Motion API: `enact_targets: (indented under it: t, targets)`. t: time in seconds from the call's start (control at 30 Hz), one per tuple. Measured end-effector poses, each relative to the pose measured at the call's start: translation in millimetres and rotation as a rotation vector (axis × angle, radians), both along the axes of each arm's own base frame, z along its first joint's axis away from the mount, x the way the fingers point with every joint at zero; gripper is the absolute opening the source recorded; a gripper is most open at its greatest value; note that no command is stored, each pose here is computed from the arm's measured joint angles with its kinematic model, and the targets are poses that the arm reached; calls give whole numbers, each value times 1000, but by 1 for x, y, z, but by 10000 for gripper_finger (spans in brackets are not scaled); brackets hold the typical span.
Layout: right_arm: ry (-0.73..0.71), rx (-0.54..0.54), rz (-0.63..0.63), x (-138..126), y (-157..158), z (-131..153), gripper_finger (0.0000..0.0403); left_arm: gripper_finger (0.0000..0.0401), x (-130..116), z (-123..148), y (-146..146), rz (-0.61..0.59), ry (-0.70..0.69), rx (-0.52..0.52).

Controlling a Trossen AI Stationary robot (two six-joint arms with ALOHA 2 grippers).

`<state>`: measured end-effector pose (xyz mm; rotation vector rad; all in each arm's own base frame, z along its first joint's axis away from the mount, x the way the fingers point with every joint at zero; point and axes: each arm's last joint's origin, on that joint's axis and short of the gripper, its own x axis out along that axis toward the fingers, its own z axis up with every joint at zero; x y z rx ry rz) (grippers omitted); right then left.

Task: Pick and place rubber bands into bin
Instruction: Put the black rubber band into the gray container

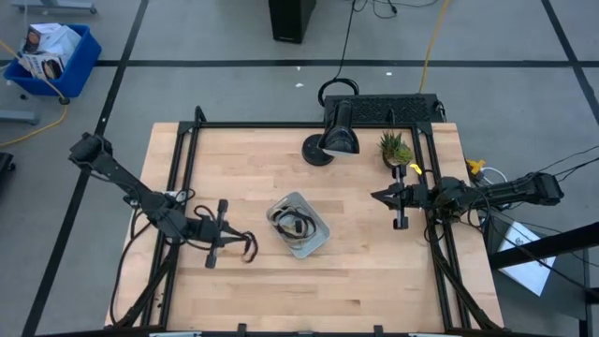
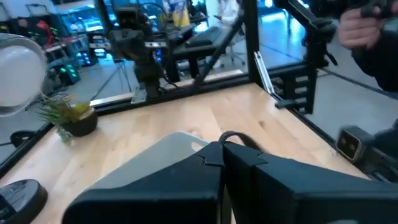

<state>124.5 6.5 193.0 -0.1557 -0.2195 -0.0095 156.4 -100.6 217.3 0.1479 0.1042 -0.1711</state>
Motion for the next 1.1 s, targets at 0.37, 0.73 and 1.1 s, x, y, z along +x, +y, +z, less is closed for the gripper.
enact_targets:
  t: [0.37, 0.73, 1.1]
  targets:
    - [-4, 0, 0, 0, 0, 0, 0, 2, 16, 44, 12, 143, -203, -169]
    - [-4, 1, -1, 0, 0, 0, 0, 2, 76, 73, 25, 161, -97, -101]
    - [-2, -1, -1, 0, 0, 0, 0, 1, 119, 109, 51, 229, 198, -77]
